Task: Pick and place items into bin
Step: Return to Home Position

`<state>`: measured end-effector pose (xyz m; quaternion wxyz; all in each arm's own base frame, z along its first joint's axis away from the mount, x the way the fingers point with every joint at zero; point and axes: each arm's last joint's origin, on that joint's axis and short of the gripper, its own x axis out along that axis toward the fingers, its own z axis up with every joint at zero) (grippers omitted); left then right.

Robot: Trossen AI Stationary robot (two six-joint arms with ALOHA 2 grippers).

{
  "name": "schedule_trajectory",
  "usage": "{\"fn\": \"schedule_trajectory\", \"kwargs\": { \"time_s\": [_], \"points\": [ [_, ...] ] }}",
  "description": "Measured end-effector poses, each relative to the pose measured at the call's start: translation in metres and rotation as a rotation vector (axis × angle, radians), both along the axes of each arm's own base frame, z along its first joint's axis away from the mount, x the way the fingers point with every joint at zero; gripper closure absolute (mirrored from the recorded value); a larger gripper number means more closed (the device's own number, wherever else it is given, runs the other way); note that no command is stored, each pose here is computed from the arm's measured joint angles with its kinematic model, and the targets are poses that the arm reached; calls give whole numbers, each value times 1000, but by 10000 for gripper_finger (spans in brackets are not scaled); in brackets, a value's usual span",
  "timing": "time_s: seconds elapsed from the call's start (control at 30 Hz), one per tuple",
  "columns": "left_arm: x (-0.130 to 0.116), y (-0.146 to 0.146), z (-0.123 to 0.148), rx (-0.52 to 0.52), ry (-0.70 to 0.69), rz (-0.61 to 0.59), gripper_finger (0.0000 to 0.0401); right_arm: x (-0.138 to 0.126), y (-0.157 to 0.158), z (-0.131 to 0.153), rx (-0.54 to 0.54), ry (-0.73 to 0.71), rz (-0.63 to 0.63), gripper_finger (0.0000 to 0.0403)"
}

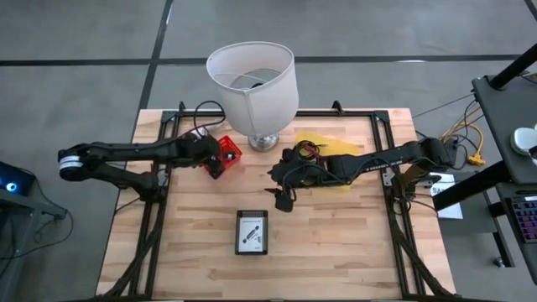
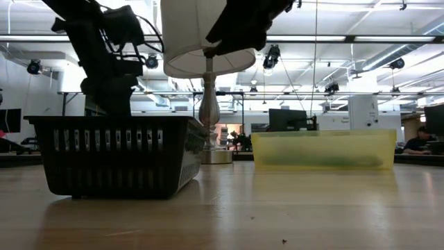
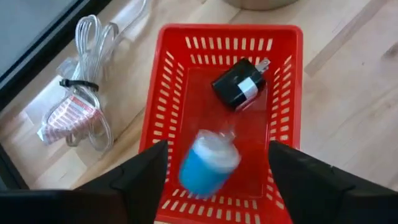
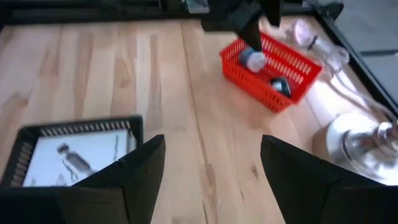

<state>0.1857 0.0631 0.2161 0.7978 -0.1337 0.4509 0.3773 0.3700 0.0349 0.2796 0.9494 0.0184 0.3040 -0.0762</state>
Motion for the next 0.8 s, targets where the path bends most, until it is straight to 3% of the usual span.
{"fn": "schedule_trajectory", "kwargs": {
  "time_s": [0.13, 0.23, 0.37, 0.63, 0.8],
  "points": [
    [3, -1, 5, -25, -29, -14, 135, -4, 0, -2, -1, 52, 21, 155],
    [4, -6, 18, -41, -118, -64, 154, -9, 0, 2, -3, 61, 27, 162],
    [-1, -14, 40, -66, -357, -192, 210, -19, -1, 13, 4, 62, 49, 175],
    [-29, -26, 77, -58, -694, -366, 381, -44, -3, 34, 17, 46, 67, 193],
    [-34, -36, 94, 50, -960, -518, 393, -57, -3, 37, 141, -146, 71, 220]
  ]
}}
